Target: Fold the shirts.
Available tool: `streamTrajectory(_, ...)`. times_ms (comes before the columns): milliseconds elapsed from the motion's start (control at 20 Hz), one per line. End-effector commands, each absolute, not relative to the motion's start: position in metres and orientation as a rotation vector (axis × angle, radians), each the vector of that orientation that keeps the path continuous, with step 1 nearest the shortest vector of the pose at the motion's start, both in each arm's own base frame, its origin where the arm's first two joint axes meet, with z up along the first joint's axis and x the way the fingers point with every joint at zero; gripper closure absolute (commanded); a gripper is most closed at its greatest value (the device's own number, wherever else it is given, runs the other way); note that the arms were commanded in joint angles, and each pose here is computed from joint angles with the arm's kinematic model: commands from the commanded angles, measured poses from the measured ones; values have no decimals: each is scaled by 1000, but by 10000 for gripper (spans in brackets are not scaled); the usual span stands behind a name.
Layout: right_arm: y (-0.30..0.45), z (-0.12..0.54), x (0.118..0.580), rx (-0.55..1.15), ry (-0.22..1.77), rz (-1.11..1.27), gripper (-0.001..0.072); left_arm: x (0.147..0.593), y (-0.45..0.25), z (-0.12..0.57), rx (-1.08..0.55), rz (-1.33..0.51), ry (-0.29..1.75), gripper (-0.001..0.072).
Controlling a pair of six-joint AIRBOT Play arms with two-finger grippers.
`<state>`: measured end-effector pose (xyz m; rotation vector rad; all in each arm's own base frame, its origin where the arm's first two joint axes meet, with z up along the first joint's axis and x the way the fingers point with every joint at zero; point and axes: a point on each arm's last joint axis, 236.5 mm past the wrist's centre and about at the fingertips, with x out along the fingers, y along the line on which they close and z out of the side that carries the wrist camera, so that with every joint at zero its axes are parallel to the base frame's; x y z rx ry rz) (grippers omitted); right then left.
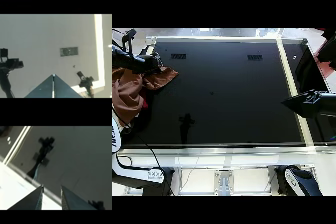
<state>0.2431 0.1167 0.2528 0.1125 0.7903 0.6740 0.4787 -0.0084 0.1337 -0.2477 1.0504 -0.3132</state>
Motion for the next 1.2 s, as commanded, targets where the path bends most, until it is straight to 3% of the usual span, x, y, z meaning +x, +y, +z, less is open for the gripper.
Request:
streamTrajectory(0, 115, 268, 261, 123, 696, 647, 466, 479, -4, 132, -238, -299, 1052, 692)
streamTrajectory(150, 113, 280, 274, 142, 625, 621, 466, 479, 13, 126, -203, -247, 1064, 692)
streamTrajectory(450, 118, 302, 284, 232, 544, 618, 466, 468, 116, 109, 15, 74, 1128, 669)
streamTrajectory(500, 121, 305, 284, 245, 534, 632, 466, 467, 134, 110, -5, 125, 1116, 505)
streamTrajectory(550, 123, 308, 283, 253, 528, 640, 466, 466, 150, 112, -36, 171, 1096, 277)
streamTrajectory(600, 124, 309, 283, 258, 524, 646, 466, 467, 172, 116, -87, 236, 1054, 187)
streamTrajectory(900, 134, 318, 278, 299, 507, 695, 466, 447, 286, 130, -414, 582, 836, 187)
streamTrajectory(1150, 142, 334, 278, 368, 464, 726, 466, 439, 312, 88, -596, 611, 872, 186)
